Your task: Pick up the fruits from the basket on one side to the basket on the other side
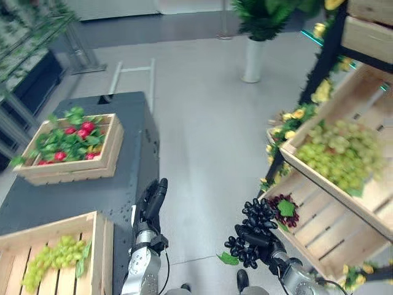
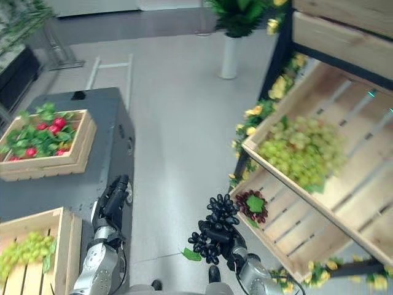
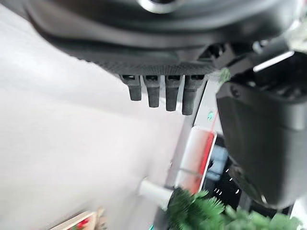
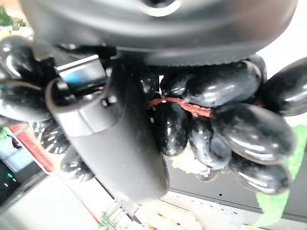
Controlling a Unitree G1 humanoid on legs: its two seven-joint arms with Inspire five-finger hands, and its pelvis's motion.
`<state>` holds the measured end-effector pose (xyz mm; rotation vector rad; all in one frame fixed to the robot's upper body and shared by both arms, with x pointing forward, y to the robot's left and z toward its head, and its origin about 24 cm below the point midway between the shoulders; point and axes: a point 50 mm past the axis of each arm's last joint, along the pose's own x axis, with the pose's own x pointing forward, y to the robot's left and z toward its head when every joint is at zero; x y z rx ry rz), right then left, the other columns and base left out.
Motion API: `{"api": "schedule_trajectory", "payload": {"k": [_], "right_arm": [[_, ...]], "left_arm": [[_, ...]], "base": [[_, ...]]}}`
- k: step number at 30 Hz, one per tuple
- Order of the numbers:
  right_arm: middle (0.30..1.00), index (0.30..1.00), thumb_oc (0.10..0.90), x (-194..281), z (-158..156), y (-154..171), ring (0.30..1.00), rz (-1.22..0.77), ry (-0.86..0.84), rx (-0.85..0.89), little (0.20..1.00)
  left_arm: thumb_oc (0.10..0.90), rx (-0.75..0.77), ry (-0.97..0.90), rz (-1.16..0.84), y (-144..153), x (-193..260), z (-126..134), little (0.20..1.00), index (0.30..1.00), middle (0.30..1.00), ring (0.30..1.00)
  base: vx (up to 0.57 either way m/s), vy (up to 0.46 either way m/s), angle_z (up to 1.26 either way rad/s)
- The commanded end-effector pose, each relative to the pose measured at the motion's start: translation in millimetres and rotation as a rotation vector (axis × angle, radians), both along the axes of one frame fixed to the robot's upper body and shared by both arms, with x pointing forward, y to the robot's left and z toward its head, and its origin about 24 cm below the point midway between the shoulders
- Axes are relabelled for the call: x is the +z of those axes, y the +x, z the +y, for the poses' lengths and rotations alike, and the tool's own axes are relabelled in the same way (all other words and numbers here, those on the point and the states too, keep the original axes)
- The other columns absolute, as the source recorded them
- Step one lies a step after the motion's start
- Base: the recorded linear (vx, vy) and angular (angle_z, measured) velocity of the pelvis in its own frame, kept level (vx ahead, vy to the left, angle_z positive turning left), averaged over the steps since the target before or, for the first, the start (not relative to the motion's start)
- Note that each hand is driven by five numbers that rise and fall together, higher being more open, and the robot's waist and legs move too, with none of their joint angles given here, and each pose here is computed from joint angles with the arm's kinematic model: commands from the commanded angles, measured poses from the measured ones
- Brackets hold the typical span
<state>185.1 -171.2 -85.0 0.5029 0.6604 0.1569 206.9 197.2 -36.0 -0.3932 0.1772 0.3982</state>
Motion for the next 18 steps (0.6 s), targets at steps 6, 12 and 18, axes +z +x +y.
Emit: {"api": "schedule_trajectory", "payload": {"k": [6,12,18], "right_arm": [[0.300,0.300,0.400,24.5,32.3,18.8,0.300,-0.161,0.182,-0.136,0.300],[0.300,0.300,0.400,33.3,18.7,29.2,0.300,-0.223,0.133,-0.325,0.300],[0.300,0.300,0.400,55.5,8.4,50.4,0.300,-0.357,0.137,-0.363,0.300]], "left_arm": [[0.800,-0.077,0.135,-0.136,34.9,28.8,-2.0,0.900,0.900,0.900,0.900],[0.800,-0.208,-0.042,0.126,10.5,-20.9,-25.3,0.900,0.900,0.900,0.900],[0.800,-0.243,0.104,0.200,-5.1,-27.3,-19.8,0.900,0.900,0.900,0.900]], "base": [[-0.01,0.153,-0.34],[0.02,0.103,-0.22],[0.01,-0.047,-0.54]]}}
